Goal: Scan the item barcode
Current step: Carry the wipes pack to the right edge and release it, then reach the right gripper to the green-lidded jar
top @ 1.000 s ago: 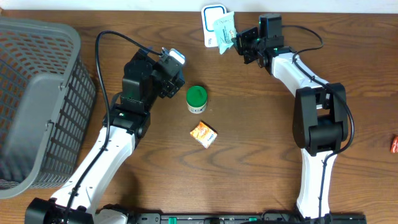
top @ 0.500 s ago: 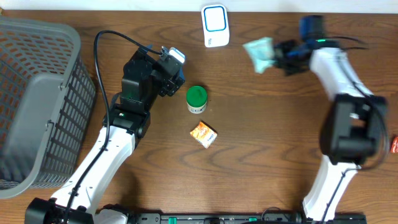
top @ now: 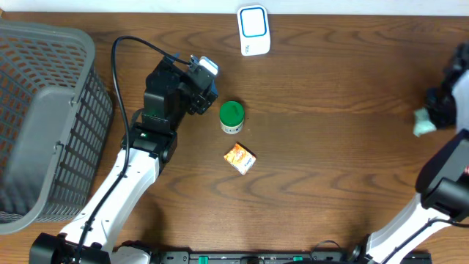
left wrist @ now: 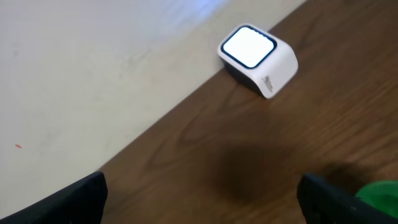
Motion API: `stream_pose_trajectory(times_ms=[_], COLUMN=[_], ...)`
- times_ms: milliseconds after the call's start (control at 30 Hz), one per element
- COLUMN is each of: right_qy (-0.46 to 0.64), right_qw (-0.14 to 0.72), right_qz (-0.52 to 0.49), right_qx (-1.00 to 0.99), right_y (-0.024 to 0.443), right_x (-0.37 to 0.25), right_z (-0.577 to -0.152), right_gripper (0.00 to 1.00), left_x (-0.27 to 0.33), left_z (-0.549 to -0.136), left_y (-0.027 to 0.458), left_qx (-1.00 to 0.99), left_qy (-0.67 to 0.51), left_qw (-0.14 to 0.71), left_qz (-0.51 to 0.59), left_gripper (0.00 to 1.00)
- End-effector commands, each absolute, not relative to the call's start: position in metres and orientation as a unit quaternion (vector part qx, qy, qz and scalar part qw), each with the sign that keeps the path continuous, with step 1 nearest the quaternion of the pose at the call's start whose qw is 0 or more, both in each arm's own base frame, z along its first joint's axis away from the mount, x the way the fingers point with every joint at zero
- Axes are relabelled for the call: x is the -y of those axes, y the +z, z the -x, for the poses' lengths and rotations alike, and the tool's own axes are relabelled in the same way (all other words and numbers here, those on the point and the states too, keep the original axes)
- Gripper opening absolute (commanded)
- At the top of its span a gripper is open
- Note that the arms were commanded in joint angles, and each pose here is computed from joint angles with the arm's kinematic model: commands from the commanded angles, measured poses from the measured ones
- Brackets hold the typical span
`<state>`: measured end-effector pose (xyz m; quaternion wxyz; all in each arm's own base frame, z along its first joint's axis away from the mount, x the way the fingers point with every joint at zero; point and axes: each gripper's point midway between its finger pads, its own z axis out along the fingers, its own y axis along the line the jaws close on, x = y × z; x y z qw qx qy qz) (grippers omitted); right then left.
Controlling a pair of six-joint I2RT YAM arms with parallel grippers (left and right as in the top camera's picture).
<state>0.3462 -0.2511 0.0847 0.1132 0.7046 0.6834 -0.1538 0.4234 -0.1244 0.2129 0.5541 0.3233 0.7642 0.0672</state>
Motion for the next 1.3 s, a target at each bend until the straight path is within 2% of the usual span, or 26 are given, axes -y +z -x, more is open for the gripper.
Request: stream_pose_trajectory(times_ms=[0,33,67,100,133,167,267,367,533,667,800,933,1033,1133,1267], right_qy=[-0.248,-0.255,-0.256,-0.257,-0.257,-0.250,-0.186,-0.139,-0.092,-0.053,-0.014,0.059,0.107,0.126,0.134], right_qw=[0.080,0.071,0.064,0.059,0.051,0.041,0.016,0.027,0.088,0.151,0.205,0.219,0.190,0.140,0.110], right_qz=[-0.691,-0.693,-0.692,-0.689,-0.686,-0.688,-0.670,-0.656,-0.628,-0.575,-0.484,-0.367,-0.315,-0.290,-0.241], right_qx=[-0.674,-0.671,-0.672,-0.675,-0.679,-0.680,-0.718,-0.742,-0.768,-0.802,-0.851,-0.902,-0.924,-0.938,-0.955], right_y=[0.068,0.062,0.057,0.051,0.046,0.040,0.033,0.039,0.087,0.139,0.186,0.198,0.183,0.155,0.122], right_x=[0.296,0.304,0.312,0.320,0.328,0.332,0.331,0.330,0.307,0.255,0.161,0.040,-0.047,-0.119,-0.201], right_z=[-0.306,-0.298,-0.293,-0.288,-0.282,-0.276,-0.272,-0.279,-0.313,-0.352,-0.394,-0.428,-0.436,-0.426,-0.411], right_gripper=[0.01,0.04,0.22,0.57,0.86,0.99,0.99,0.99,0.99,0.99,0.99,0.99,0.99,0.99,0.99], left_x=[0.122,0.121,0.121,0.121,0.121,0.121,0.118,0.111,0.104,0.092,0.070,0.055,0.045,0.038,0.035], left_z=[-0.425,-0.424,-0.424,-0.424,-0.424,-0.424,-0.425,-0.431,-0.439,-0.440,-0.432,-0.408,-0.386,-0.369,-0.359], left_y=[0.212,0.211,0.210,0.210,0.210,0.210,0.211,0.222,0.246,0.254,0.283,0.322,0.352,0.372,0.385], left_qx=[-0.766,-0.767,-0.768,-0.768,-0.768,-0.769,-0.770,-0.762,-0.741,-0.741,-0.736,-0.722,-0.702,-0.687,-0.661], left_qy=[0.074,0.074,0.074,0.074,0.074,0.075,0.083,0.104,0.128,0.155,0.185,0.167,0.160,0.172,0.234], left_qw=[0.549,0.547,0.546,0.545,0.545,0.545,0.545,0.563,0.599,0.603,0.624,0.658,0.682,0.695,0.690], left_qz=[-0.326,-0.326,-0.327,-0.327,-0.327,-0.327,-0.321,-0.303,-0.275,-0.251,-0.187,-0.136,-0.126,-0.127,-0.180], left_gripper=[0.98,0.98,0.98,0.98,0.98,0.98,0.98,0.98,0.98,0.98,0.98,0.98,0.98,0.98,0.98])
